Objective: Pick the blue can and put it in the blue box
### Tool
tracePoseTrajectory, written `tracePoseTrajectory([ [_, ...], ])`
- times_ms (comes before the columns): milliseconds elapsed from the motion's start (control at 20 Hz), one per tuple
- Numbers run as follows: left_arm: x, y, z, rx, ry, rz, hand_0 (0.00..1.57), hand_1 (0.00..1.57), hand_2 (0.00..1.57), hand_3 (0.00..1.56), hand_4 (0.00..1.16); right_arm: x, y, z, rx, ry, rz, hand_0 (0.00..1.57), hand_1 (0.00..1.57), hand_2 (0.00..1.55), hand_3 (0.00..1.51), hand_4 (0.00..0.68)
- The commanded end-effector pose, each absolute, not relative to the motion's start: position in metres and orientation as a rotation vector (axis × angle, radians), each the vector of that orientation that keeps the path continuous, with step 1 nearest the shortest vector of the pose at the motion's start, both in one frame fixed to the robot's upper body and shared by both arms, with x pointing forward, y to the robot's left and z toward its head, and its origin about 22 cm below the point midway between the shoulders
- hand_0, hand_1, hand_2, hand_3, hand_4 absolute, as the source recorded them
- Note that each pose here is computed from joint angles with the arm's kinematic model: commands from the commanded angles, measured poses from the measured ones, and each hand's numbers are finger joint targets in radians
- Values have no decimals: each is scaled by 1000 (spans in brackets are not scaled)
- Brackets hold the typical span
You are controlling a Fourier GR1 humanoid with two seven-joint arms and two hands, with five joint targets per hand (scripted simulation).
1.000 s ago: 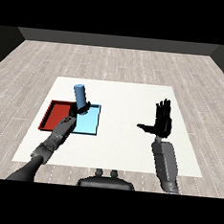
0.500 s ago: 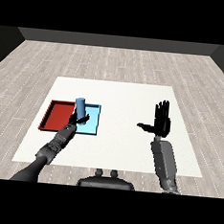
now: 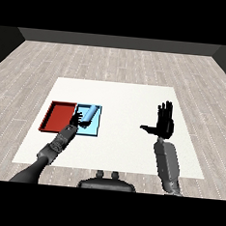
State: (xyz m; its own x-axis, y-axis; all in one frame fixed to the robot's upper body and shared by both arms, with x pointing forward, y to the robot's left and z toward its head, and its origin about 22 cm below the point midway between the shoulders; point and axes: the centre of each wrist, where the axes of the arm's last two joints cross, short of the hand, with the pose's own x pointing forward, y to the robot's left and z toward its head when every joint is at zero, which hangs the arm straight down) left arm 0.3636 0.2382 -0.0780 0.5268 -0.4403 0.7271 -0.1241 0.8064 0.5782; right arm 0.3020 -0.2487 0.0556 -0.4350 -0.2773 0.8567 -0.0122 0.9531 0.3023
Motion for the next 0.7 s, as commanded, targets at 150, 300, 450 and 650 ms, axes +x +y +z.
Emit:
tracePoseTrajectory([
  [150,361,242,-80,747,-1092,-80,0,0,0,0,0,303,-232,45,276,-2033,-337,0,0,0,0,0],
  [300,365,216,-78,779,-1188,8,0,0,0,0,0,303,-248,57,244,-2019,-304,0,0,0,0,0],
  [450,373,222,-65,760,-1411,45,0,0,0,0,0,312,-242,55,277,-2013,-328,0,0,0,0,0],
  [650,391,182,-33,463,-1693,52,0,0,0,0,0,301,-243,58,280,-2034,-276,0,0,0,0,0],
])
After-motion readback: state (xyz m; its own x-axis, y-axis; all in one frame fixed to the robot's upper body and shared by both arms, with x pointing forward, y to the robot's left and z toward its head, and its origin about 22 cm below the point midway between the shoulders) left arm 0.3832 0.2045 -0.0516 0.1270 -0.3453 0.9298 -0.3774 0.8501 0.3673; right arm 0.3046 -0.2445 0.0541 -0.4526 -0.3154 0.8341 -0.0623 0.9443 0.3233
